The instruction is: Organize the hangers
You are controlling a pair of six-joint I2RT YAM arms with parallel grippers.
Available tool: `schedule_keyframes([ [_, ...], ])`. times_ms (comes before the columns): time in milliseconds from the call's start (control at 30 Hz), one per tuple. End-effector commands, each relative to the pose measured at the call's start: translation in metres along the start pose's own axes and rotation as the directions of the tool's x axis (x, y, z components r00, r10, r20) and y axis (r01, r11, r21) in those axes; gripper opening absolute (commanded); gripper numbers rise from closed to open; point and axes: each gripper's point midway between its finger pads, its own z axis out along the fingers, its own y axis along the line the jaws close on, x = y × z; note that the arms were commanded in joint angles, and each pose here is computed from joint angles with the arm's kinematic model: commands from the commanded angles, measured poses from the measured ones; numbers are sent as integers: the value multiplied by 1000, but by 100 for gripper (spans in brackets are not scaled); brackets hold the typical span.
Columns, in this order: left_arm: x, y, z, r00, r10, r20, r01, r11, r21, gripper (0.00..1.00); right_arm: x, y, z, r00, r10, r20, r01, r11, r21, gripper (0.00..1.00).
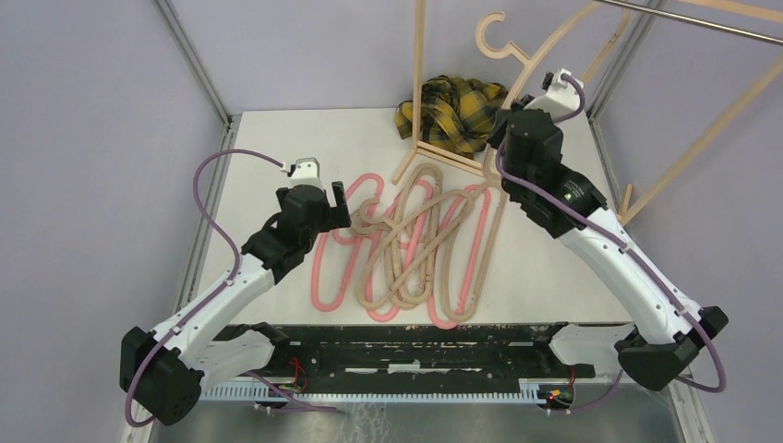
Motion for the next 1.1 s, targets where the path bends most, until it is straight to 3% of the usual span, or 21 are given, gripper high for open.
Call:
schedule_keyframes([
  [0, -31, -6, -10, 995, -64, 79, 63, 998, 15, 99, -56, 32, 15, 989, 81, 122, -68, 992, -102, 1],
  [467, -24, 0, -5, 997, -38, 65, 40, 999, -21, 99, -83, 34, 17, 977, 124, 172, -96, 982, -160, 1],
  [1067, -18, 1, -1, 999, -27, 44, 29, 999, -30, 99, -100, -33, 52, 948, 205, 241, -216, 976, 20, 1],
])
